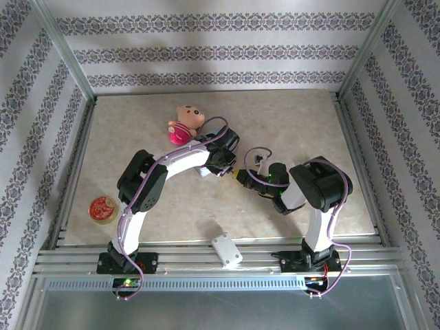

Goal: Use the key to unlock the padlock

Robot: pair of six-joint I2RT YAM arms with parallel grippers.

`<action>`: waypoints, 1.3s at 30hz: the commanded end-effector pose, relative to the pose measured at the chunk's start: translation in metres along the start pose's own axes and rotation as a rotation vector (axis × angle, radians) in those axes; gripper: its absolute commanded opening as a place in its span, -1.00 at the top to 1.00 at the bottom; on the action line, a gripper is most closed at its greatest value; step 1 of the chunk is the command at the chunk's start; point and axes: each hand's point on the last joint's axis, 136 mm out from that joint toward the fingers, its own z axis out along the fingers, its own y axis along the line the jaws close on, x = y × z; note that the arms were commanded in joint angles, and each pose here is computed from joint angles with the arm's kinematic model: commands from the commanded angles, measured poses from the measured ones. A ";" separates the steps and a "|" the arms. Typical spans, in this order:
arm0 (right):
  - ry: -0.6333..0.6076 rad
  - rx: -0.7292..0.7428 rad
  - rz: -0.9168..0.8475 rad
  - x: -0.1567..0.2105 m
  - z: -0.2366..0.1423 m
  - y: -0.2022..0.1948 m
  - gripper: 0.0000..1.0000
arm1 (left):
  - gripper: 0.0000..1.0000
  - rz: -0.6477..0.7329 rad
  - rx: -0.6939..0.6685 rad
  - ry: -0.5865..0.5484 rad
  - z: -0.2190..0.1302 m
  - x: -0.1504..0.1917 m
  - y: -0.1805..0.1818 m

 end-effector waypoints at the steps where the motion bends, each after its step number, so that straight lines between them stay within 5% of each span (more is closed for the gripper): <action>1: -0.076 -0.117 -0.106 -0.027 0.014 0.037 1.00 | 0.64 0.023 0.002 0.178 0.001 0.043 0.003; 21: -0.074 -0.166 -0.140 -0.036 0.024 0.053 1.00 | 0.64 0.062 0.017 0.205 0.000 0.053 -0.001; 39: -0.064 -0.103 0.353 -0.045 0.012 0.008 1.00 | 0.64 0.080 0.059 0.187 -0.008 0.051 -0.009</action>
